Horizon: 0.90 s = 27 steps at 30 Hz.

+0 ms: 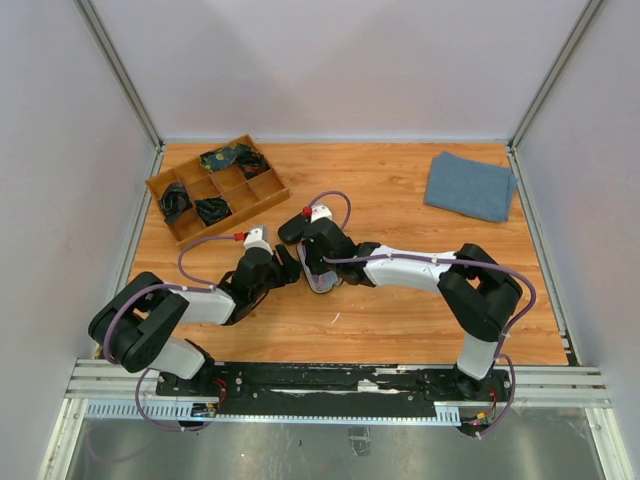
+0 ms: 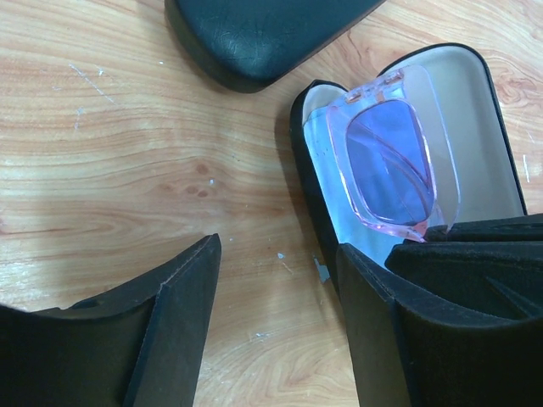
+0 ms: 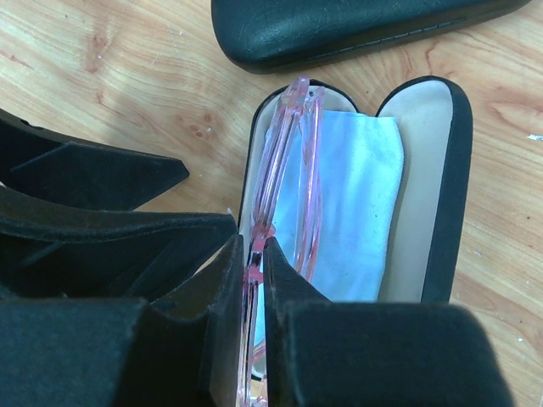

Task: Organize the sunglasses
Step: Place the sunglasses in the sunglasses case.

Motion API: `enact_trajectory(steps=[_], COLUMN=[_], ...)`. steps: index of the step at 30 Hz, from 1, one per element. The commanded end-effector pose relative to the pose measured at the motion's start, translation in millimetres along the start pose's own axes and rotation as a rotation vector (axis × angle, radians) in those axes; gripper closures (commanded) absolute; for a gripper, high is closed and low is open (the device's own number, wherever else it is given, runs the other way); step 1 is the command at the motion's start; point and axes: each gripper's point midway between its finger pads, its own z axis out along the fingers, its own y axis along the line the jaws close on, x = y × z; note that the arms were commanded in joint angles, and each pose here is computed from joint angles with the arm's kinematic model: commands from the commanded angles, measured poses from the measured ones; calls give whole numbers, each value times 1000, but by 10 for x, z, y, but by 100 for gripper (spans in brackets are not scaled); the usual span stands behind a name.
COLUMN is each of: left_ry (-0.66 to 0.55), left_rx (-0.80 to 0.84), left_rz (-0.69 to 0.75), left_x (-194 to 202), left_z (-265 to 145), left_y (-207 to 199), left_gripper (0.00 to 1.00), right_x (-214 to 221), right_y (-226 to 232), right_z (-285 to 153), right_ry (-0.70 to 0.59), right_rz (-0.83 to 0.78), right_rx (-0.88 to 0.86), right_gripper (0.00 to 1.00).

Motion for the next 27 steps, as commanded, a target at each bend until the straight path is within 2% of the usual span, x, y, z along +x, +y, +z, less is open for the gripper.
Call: enact_trajectory(steps=[1,27], left_ry=[117,134], left_rx=[-57,-50], left_rz=[31,31], left_x=[306,347], left_z=[-29,-9], left_y=[213,205], left_gripper=[36,38], right_x=[-165,-113], right_y=[-21,-78], right_z=[71,188], right_ry=[-38,-24], right_rz=[63,90], right_rx=[17,37], right_gripper=[99,99])
